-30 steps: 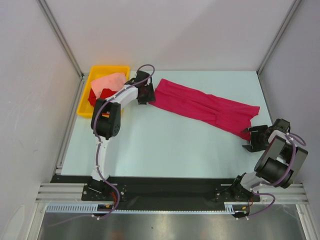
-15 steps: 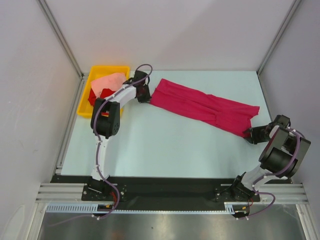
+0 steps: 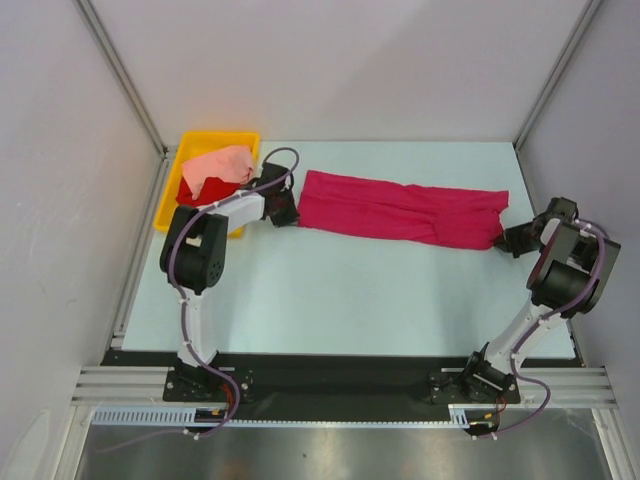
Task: Fold and stack the t-shirts
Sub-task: Fold the tshirt
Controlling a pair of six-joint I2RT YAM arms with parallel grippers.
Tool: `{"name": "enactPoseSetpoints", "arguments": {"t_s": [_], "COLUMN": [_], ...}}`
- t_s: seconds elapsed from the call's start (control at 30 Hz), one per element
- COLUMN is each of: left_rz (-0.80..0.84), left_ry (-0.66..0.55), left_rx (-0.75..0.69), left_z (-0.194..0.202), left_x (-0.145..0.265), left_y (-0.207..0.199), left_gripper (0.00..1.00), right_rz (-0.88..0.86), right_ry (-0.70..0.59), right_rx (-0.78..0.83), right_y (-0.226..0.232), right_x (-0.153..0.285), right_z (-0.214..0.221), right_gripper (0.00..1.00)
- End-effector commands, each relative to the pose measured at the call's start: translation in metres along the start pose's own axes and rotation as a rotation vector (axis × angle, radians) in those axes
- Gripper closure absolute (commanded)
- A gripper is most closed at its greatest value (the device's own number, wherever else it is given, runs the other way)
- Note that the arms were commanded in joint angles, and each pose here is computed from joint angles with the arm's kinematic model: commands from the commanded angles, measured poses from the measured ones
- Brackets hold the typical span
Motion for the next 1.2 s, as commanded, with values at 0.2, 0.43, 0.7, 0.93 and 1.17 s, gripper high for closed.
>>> {"name": "enactPoseSetpoints", "arguments": {"t_s": [0.2,0.43,0.7,0.93,1.17], "left_rz": [-0.038,-0.039,-0.029,0.098,0.169], "left_ry": [0.308,0.398,0.418,0.258,0.111], "left_rx": [0.046,-0.011,-0.09,-0.301,-0.323], "left_z": [0.134,0.206,0.242,0.196,0.103], "left_x": [0.028,0.054,0.094,0.151,0.14], "left_y": [-0.018,-0.037,-0.026,-0.037,-0.01], "left_gripper": [1.0,1.0,0.73,0.19,0.18], "right_rz": [-0.043,-0.084,-0.097,0.002,-0.015], "right_ry": [-0.003,-0.01,-0.044,-0.049,0.002], "right_rx": [0.183,0.287,0.38,0.468,0.524], "right_y": [0.066,0.109,0.133,0.143,0.135], "right_x": [-0.056,-0.084,-0.07,-0.022,0.025], "right_z": [-0.024,-0.03,-0.061,-0.055,-0.003], "right_gripper": [0.93,0.89,0.71,0.3,0.21]}}
Point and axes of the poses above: each gripper's point midway between its finger pads, its own x axis back along the fingers, its own y axis along the line the jaws close on, z = x × y, the point moved 5 cm from there along x, back along the fingers, and after that the axes turned 2 degrees about -x, right-handed, at the moved point
